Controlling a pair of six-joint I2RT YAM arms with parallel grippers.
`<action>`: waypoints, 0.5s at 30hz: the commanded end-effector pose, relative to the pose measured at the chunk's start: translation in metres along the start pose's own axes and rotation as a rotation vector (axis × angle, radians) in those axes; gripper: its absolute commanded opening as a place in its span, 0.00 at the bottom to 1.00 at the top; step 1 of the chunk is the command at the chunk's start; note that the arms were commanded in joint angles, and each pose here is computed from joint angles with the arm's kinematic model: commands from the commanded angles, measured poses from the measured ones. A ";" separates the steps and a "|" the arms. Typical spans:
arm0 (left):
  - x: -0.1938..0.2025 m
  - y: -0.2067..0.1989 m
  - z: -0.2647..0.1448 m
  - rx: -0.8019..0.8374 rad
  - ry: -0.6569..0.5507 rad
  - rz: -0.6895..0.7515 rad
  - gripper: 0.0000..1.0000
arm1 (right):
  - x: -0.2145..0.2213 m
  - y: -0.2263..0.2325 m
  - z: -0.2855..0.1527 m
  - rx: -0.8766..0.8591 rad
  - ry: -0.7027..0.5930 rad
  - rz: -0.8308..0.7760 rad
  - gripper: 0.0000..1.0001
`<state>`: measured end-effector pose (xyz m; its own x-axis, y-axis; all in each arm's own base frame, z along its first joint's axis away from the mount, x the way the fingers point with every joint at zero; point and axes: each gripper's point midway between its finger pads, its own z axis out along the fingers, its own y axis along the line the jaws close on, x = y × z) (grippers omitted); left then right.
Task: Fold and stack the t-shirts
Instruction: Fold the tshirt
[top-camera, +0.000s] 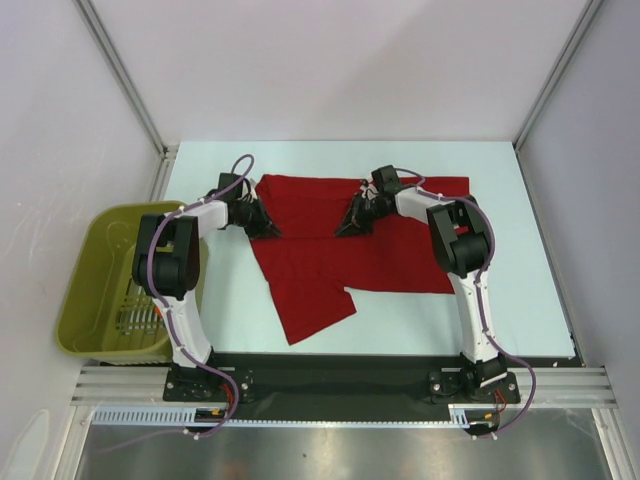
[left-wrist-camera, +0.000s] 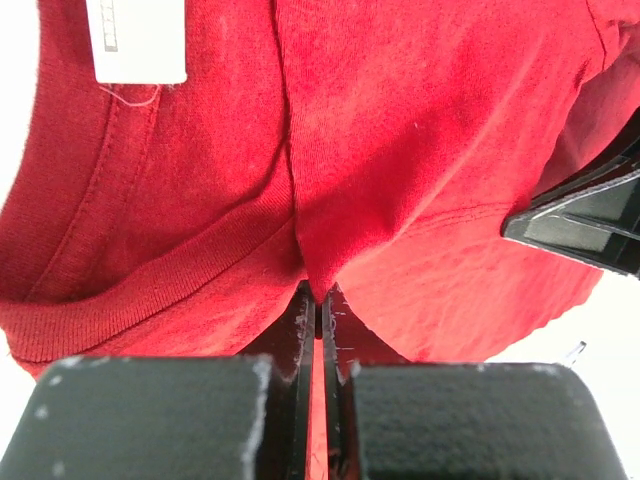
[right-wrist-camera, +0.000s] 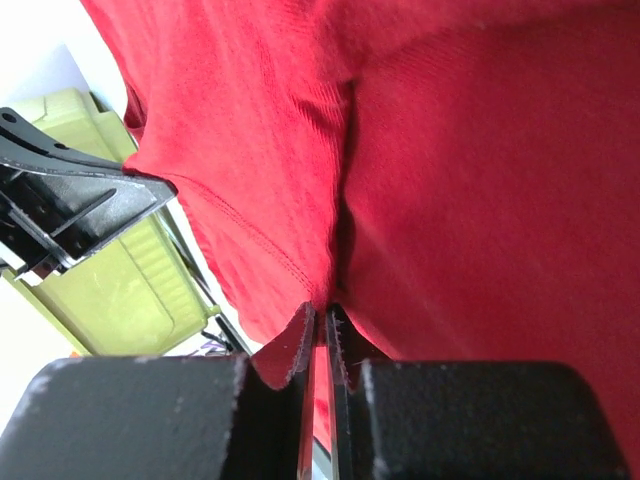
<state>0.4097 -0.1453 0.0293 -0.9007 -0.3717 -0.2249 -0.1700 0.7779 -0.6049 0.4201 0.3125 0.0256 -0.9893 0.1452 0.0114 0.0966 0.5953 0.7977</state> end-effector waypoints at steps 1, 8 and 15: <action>-0.016 -0.025 -0.022 0.056 -0.051 0.020 0.00 | -0.007 0.037 -0.034 -0.048 -0.023 -0.057 0.02; -0.007 -0.021 -0.029 0.044 -0.057 0.009 0.00 | 0.006 0.030 -0.032 -0.043 0.033 -0.059 0.02; -0.009 -0.019 -0.038 0.016 -0.086 0.004 0.00 | 0.012 0.030 -0.031 -0.044 0.048 -0.067 0.03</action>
<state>0.4051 -0.1445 0.0496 -0.8888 -0.3866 -0.2461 -0.1654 0.7715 -0.6144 0.4080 0.3021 0.0324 -0.9941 0.1017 0.0372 0.0911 0.6001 0.7948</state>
